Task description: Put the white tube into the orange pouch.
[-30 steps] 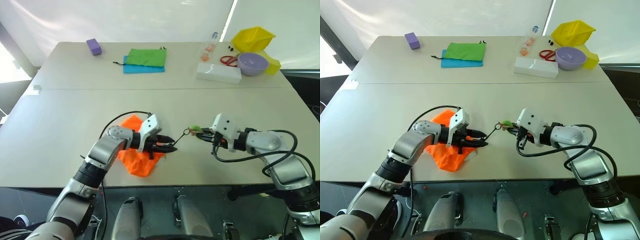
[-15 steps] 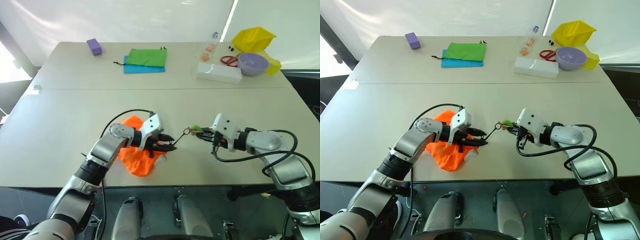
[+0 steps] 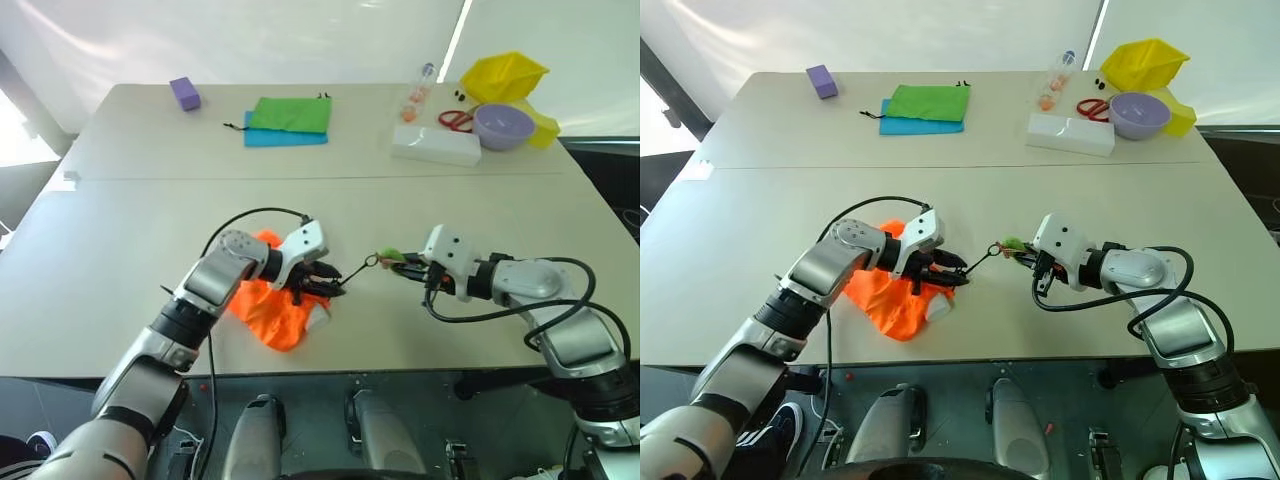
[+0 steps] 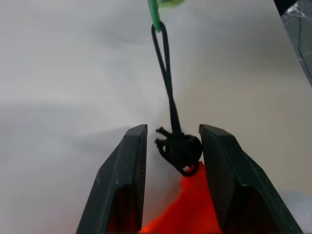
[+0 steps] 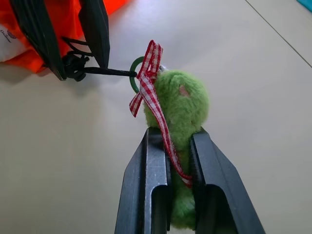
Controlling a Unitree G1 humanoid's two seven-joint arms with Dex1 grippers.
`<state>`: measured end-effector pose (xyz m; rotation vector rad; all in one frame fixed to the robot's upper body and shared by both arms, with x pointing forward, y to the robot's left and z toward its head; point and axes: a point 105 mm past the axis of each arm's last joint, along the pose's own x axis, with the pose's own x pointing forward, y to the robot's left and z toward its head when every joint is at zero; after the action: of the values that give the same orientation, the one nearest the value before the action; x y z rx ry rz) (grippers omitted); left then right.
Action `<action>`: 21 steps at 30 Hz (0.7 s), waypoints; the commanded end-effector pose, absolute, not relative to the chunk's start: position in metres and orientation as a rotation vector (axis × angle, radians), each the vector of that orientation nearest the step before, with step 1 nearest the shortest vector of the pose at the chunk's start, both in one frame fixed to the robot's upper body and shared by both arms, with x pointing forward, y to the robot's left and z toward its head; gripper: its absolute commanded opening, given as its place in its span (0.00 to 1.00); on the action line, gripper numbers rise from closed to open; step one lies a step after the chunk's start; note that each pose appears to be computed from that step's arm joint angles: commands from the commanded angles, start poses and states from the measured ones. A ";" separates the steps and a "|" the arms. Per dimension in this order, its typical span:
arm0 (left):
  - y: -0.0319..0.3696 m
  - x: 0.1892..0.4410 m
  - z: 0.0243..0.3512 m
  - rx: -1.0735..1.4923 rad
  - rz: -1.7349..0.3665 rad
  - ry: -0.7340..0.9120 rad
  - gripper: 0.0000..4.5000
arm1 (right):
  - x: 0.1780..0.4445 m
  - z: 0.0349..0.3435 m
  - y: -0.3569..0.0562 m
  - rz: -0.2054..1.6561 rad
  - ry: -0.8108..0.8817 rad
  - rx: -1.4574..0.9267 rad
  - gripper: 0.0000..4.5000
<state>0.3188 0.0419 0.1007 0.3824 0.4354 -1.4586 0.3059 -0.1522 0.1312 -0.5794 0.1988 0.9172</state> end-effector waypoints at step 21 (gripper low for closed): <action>0.039 0.314 0.099 0.267 -1.486 0.467 0.01 | 0.305 0.146 -0.149 0.917 0.149 -0.598 0.00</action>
<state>0.3188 0.0384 0.1017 0.2700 0.4561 -1.4709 0.3057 -0.1524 0.1309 -0.5769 0.2069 0.9155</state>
